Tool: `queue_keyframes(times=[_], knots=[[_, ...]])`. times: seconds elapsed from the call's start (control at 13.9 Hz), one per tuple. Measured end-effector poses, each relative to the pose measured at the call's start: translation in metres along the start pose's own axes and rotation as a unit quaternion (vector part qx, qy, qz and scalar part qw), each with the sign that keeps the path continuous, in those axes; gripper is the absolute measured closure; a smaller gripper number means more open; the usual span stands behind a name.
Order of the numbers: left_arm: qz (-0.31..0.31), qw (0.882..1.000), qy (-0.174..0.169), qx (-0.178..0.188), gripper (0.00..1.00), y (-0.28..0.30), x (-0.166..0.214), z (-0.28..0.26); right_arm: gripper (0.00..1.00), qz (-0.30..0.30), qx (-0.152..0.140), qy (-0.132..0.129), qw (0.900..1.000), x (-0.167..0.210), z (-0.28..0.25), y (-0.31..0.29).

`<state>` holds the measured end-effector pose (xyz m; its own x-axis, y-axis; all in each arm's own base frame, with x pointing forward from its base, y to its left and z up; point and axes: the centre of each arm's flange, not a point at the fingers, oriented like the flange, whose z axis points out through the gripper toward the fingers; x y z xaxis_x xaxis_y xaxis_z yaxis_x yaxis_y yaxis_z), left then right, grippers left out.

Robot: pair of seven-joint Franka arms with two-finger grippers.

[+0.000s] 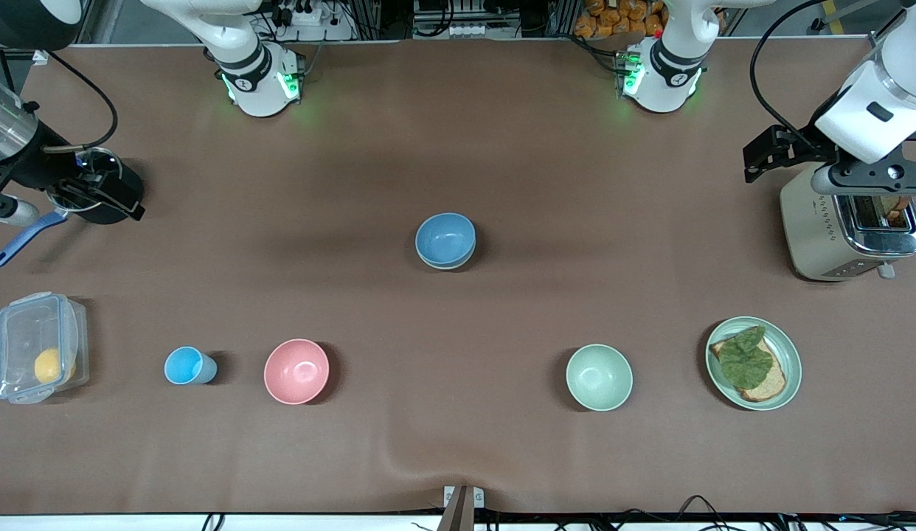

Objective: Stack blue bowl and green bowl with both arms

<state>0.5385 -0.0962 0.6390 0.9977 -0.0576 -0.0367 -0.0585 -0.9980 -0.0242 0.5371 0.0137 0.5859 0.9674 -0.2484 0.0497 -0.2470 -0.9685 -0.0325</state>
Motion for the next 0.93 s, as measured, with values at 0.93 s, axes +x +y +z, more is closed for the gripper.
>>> queue_keyframes(times=[0.93], knots=[[0.000, 1.000, -0.001, 0.000, 0.00, 0.000, 0.000, 0.001, 0.00, -0.013, 0.000, 0.003, 1.000, -0.002, 0.000, -0.014]])
